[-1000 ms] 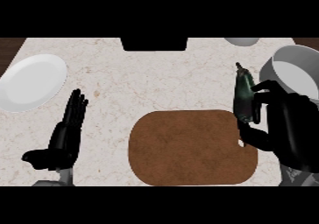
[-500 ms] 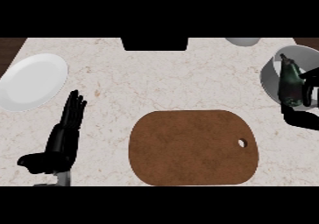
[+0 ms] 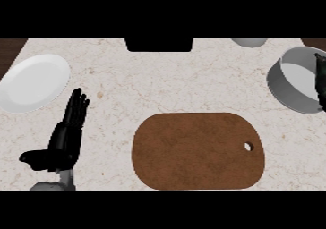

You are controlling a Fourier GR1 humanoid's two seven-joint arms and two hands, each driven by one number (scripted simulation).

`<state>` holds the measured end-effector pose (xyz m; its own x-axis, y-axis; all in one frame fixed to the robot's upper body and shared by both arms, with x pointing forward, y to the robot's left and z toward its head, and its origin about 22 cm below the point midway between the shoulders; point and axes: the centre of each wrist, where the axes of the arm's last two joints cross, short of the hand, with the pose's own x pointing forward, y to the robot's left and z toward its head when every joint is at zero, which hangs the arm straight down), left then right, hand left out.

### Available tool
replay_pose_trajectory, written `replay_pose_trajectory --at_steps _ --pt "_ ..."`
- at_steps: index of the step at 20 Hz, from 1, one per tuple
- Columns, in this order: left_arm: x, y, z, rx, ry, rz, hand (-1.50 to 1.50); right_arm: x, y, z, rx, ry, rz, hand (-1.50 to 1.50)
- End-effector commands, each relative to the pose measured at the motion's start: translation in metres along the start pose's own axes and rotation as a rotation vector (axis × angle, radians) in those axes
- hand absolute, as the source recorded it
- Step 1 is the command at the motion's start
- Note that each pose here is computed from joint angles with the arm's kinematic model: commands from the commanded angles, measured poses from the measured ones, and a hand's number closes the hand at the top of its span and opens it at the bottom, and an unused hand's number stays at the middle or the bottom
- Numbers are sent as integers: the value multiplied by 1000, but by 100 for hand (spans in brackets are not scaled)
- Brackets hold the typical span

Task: Pick the eggplant from the cutting board and place it in the pot

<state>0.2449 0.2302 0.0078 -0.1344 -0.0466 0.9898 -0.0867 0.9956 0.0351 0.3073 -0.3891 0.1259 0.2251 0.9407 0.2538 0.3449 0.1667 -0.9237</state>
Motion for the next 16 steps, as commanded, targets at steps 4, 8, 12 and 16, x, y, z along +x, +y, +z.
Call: replay_pose_trajectory --at_steps 4,8,12,16 --pt "-3 -5 12 -11 5 -4 0 -37 35 -23 153 21 -13 150" --pt "-2 -3 5 -22 -9 1 0 -62 57 -27 204 101 23 150" --pt "-1 -2 1 -22 -5 -3 0 -84 68 -15 343 263 83 150" --pt "3 -5 -10 -19 -12 19 0 -96 68 -20 416 260 -24 -150"
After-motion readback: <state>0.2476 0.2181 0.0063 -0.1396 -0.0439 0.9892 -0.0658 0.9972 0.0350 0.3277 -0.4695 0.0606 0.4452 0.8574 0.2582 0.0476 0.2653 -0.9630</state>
